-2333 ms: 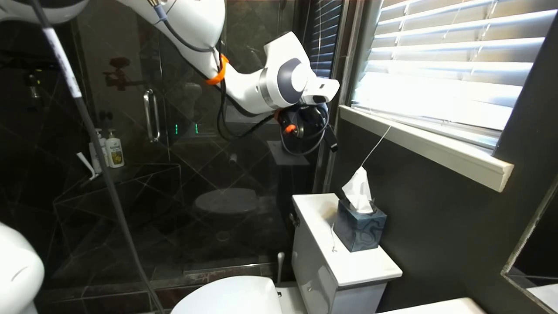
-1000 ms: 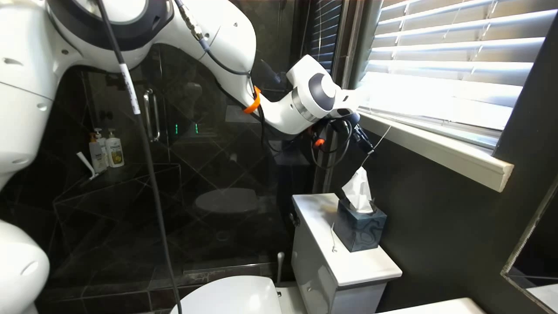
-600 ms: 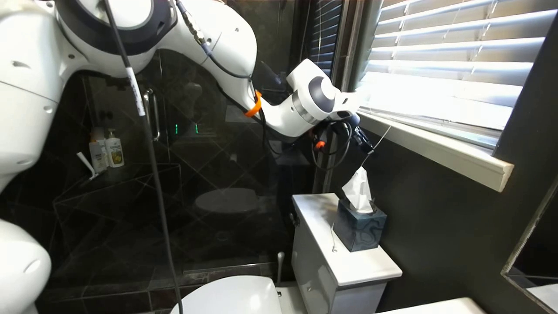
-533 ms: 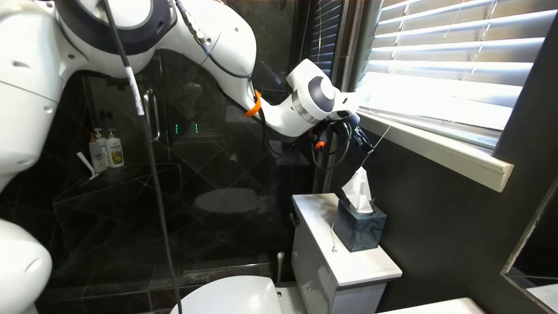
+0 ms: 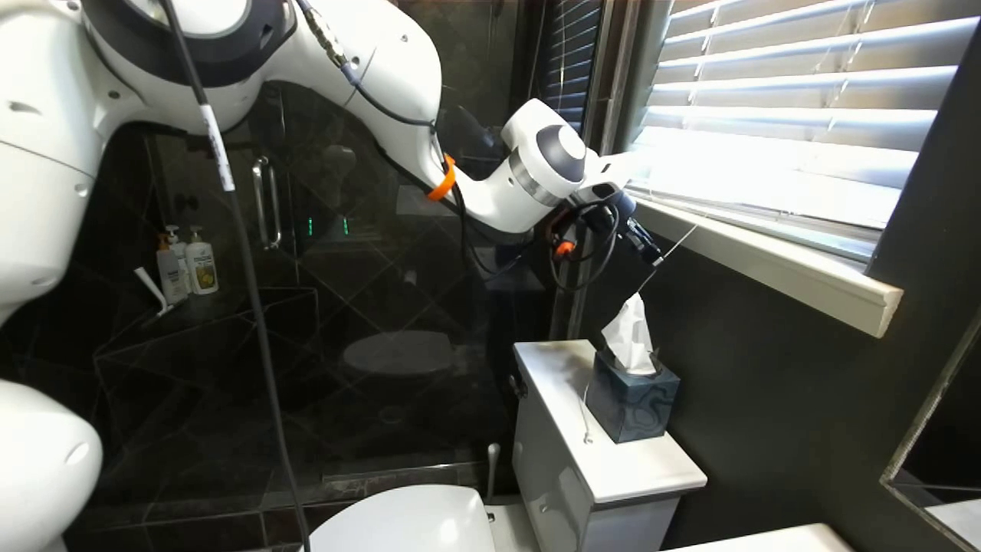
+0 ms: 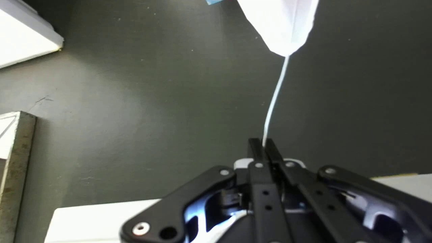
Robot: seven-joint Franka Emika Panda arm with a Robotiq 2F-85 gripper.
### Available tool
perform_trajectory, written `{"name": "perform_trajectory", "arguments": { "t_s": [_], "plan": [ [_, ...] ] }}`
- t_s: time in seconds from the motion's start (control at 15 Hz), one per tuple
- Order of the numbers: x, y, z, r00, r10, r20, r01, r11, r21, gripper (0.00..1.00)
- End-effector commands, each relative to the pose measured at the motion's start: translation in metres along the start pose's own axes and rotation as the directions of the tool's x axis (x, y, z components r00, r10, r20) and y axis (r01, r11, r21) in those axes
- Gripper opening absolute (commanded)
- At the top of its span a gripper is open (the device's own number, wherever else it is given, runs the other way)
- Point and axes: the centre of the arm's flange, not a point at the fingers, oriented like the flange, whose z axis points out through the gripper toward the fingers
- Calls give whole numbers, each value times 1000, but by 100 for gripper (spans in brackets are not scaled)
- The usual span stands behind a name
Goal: Move the white rope to the right.
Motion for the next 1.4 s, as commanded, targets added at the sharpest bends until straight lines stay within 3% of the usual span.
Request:
{"name": "perform_trajectory", "arguments": {
  "t_s": [0.0, 0.2, 0.53, 0.8, 0.87, 0.93, 1.07, 1.33],
  "plan": [
    [-2, 13, -18, 998, -67, 12, 68, 996, -65, 4],
    [-7, 17, -28, 987, -144, 74, 148, 988, -46, 3],
    [-13, 26, -45, 938, -308, 162, 316, 949, -23, 4],
    [-3, 39, -53, 906, -381, 185, 405, 907, -118, 8],
    [2, 43, -54, 904, -385, 185, 413, 898, -152, 12],
    [9, 46, -54, 910, -376, 173, 406, 893, -195, 4],
    [22, 52, -54, 918, -360, 166, 393, 883, -256, 0],
    [53, 61, -54, 951, -282, 125, 308, 891, -334, 1]
  ]
}}
